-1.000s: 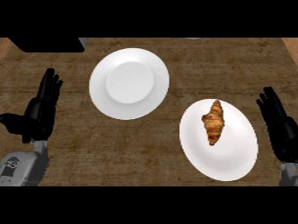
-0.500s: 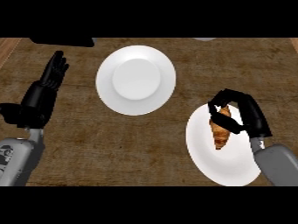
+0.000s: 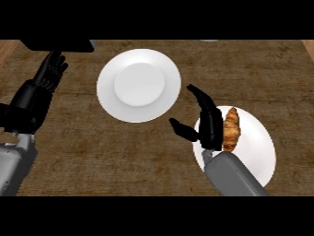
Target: Pick the croissant from the plate and place it in the plate
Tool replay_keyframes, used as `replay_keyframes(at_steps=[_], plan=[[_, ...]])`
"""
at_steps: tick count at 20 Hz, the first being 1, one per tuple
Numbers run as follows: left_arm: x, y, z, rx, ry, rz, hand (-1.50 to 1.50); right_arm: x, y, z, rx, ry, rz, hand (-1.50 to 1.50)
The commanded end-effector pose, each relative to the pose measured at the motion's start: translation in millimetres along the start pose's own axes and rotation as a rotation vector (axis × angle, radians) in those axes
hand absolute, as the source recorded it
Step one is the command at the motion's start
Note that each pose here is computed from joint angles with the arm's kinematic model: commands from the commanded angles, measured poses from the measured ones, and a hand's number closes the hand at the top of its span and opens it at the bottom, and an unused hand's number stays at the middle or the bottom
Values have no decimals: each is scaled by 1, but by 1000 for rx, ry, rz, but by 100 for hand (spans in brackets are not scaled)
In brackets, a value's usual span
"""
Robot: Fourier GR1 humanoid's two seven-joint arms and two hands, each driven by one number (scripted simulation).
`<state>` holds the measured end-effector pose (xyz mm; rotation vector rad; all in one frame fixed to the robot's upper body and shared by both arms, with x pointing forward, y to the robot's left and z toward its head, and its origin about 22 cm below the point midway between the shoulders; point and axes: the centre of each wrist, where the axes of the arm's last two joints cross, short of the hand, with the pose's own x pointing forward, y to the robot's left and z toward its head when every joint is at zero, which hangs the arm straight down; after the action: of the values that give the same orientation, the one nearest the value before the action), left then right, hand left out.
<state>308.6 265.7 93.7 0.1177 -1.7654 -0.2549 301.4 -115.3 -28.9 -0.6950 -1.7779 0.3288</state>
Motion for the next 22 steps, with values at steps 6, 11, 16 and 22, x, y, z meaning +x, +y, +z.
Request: replay_keyframes(at_steps=[6, 11, 16, 22], plan=[[-5, 19, 10, 19, 31, -9, 0, 47, 5, -27, -46, -59, 195, -150], [2, 23, 8, 51, 38, -22, 0, 33, -9, -51, 131, 209, 479, -150], [7, 29, 10, 53, 49, -8, 0, 64, -10, -69, 289, 413, 700, -150], [10, 22, 14, 34, 34, -11, 0, 103, -9, -74, 477, 631, 797, -150]])
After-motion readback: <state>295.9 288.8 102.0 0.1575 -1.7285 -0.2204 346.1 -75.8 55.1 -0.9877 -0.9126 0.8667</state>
